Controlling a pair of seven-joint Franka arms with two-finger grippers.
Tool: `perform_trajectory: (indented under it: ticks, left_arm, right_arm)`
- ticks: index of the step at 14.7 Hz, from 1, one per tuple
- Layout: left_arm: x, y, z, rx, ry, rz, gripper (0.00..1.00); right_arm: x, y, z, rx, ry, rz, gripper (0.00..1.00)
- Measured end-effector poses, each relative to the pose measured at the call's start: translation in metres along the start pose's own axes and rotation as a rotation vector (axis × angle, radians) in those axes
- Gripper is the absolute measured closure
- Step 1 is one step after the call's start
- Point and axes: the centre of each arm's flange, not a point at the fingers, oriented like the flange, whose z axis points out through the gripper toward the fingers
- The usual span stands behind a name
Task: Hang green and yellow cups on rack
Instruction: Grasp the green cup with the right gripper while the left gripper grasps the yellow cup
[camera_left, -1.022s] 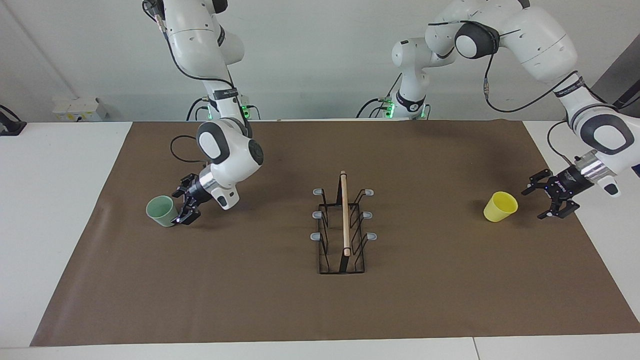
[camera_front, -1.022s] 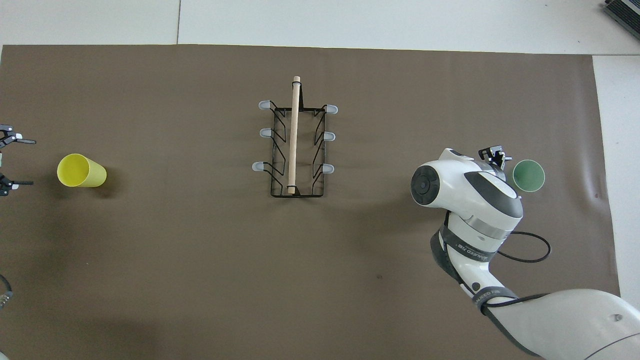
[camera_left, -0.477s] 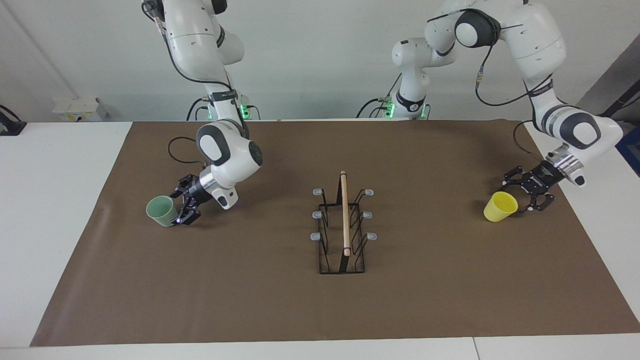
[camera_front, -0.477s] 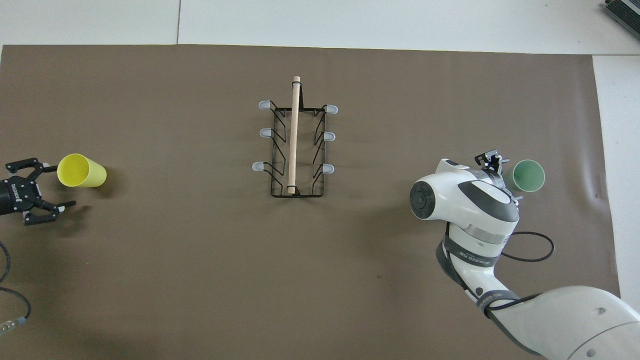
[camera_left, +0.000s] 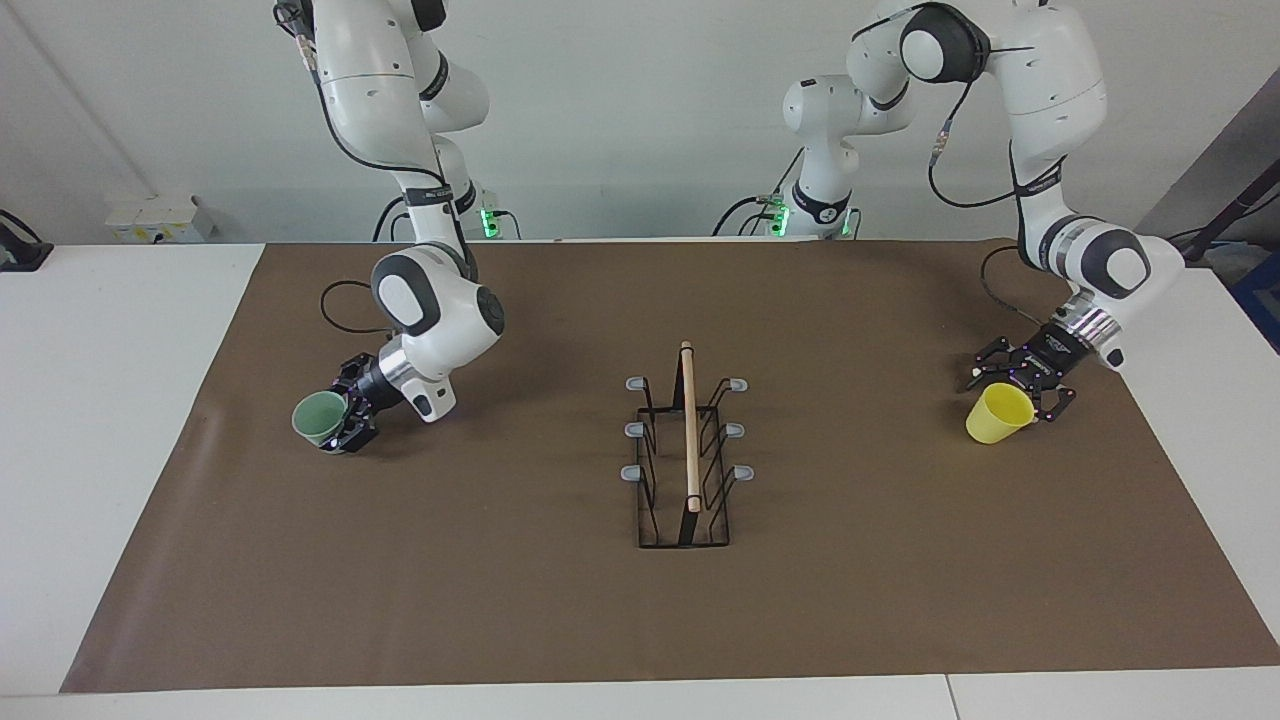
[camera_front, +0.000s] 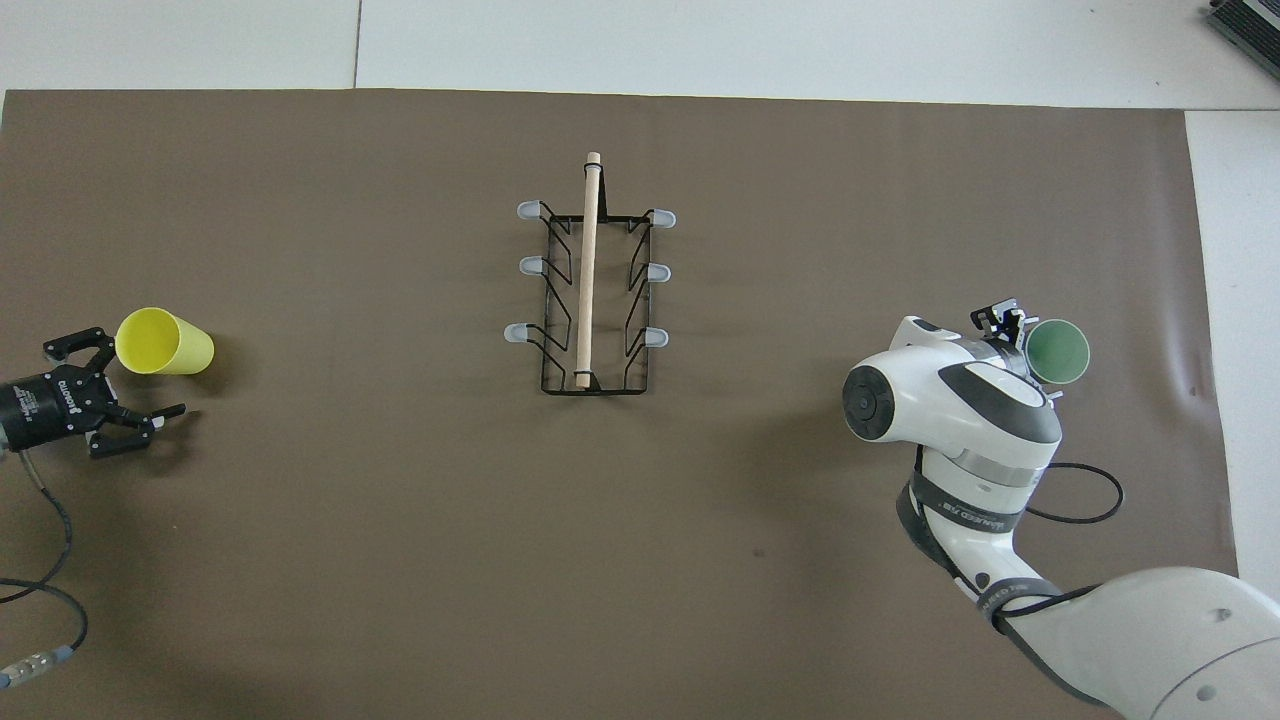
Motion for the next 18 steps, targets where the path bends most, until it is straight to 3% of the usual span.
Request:
perform_trajectory:
  ticks: [1, 3, 10, 14, 18]
  left_arm:
    - [-0.001, 0.001, 0.001, -0.012, -0.008, -0.006, 0.00]
    - [-0.004, 0.002, 0.003, -0.033, -0.022, -0.014, 0.00]
    - [-0.017, 0.004, 0.017, -0.067, -0.041, -0.018, 0.00]
    - [-0.022, 0.003, 0.026, -0.083, -0.037, -0.022, 0.00]
    - [-0.025, 0.002, 0.031, -0.079, -0.034, -0.019, 0.00]
  right_arm:
    - [0.002, -0.001, 0.000, 0.000, 0.001, 0.003, 0.05]
    - [0.003, -0.001, -0.001, -0.006, 0.000, 0.005, 0.28]
    - [0.001, 0.001, -0.003, 0.001, 0.009, 0.071, 0.30]
    - [-0.020, 0.020, -0.022, 0.064, 0.107, 0.211, 0.30]
    - [-0.058, 0.031, -0.056, 0.155, 0.286, 0.381, 0.30]
